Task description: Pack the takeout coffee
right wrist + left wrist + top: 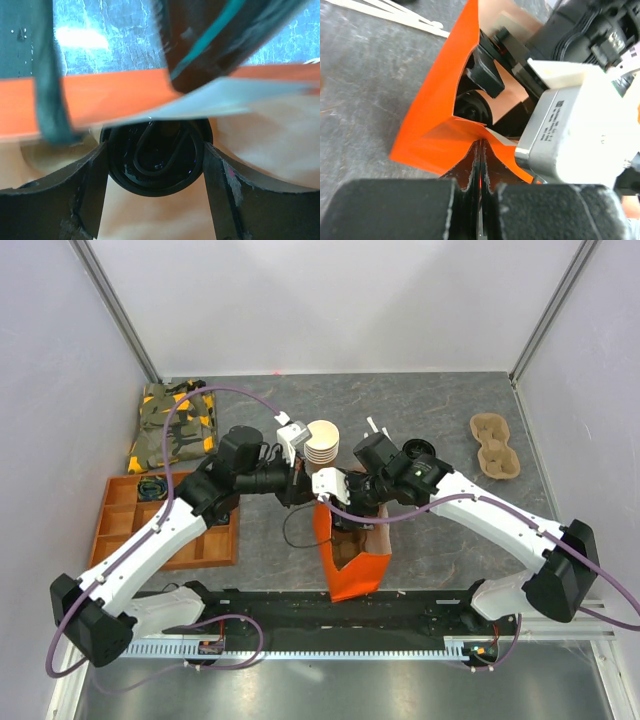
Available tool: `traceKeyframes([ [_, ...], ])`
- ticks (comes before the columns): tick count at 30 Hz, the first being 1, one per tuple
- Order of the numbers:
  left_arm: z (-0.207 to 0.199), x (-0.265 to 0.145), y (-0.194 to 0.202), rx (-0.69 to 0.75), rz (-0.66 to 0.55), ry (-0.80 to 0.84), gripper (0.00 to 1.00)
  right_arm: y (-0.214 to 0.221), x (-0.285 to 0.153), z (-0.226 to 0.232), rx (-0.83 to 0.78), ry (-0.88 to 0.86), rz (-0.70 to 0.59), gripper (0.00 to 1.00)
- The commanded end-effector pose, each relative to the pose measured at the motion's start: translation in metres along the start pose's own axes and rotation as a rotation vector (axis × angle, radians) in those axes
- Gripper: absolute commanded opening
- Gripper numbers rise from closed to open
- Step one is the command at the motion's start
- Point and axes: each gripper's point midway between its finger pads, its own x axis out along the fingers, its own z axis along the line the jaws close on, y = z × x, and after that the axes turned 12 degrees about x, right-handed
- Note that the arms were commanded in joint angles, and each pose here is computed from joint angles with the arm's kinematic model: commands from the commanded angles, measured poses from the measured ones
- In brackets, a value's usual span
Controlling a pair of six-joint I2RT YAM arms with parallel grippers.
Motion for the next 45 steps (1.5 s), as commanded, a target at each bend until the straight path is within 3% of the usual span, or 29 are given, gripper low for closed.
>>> traceKeyframes([
  [1, 0.0, -0.016, -0.02, 0.021, -0.102, -0.068, 0.02, -0.011, -0.011, -0.006, -0.048, 0.055, -0.005, 0.49],
  [8, 0.014, -0.021, -0.005, -0.011, -0.065, -0.106, 0.02, -0.014, -0.008, -0.008, -0.087, 0.052, 0.007, 0.48],
  [13, 0.012, -0.04, 0.004, 0.047, -0.054, -0.07, 0.02, -0.018, -0.013, -0.005, -0.112, 0.043, -0.006, 0.48],
  [17, 0.014, -0.062, -0.001, 0.066, -0.087, -0.071, 0.74, -0.02, -0.014, -0.005, -0.112, 0.039, -0.01, 0.48],
  [18, 0.015, -0.065, -0.002, 0.056, -0.086, -0.077, 0.79, -0.021, -0.015, -0.005, -0.115, 0.041, -0.012, 0.48],
  [22, 0.011, -0.077, -0.023, 0.027, -0.092, -0.048, 0.81, -0.02, -0.015, -0.005, -0.12, 0.04, -0.013, 0.48],
  [26, -0.025, -0.084, -0.018, 0.056, -0.095, 0.151, 0.78, -0.02, -0.016, -0.005, -0.128, 0.043, -0.014, 0.48],
  [34, -0.016, -0.061, 0.021, 0.076, 0.025, 0.17, 0.71, -0.018, -0.014, -0.004, -0.131, 0.041, -0.014, 0.48],
  [37, -0.017, -0.053, 0.032, 0.095, 0.07, 0.156, 0.59, -0.018, -0.013, -0.005, -0.128, 0.042, -0.01, 0.48],
  [38, -0.015, -0.053, 0.036, 0.093, 0.081, 0.138, 0.48, -0.017, -0.012, -0.004, -0.124, 0.034, -0.006, 0.48],
  [40, -0.012, -0.053, 0.041, 0.094, 0.092, 0.125, 0.38, -0.016, -0.011, -0.003, -0.122, 0.028, -0.005, 0.48],
  [41, -0.011, -0.054, 0.041, 0.114, 0.09, 0.114, 0.27, -0.016, -0.011, -0.003, -0.124, 0.026, -0.006, 0.48],
  [45, -0.004, -0.057, 0.047, 0.158, 0.098, 0.071, 0.02, -0.013, -0.008, -0.004, -0.138, 0.019, 0.006, 0.48],
])
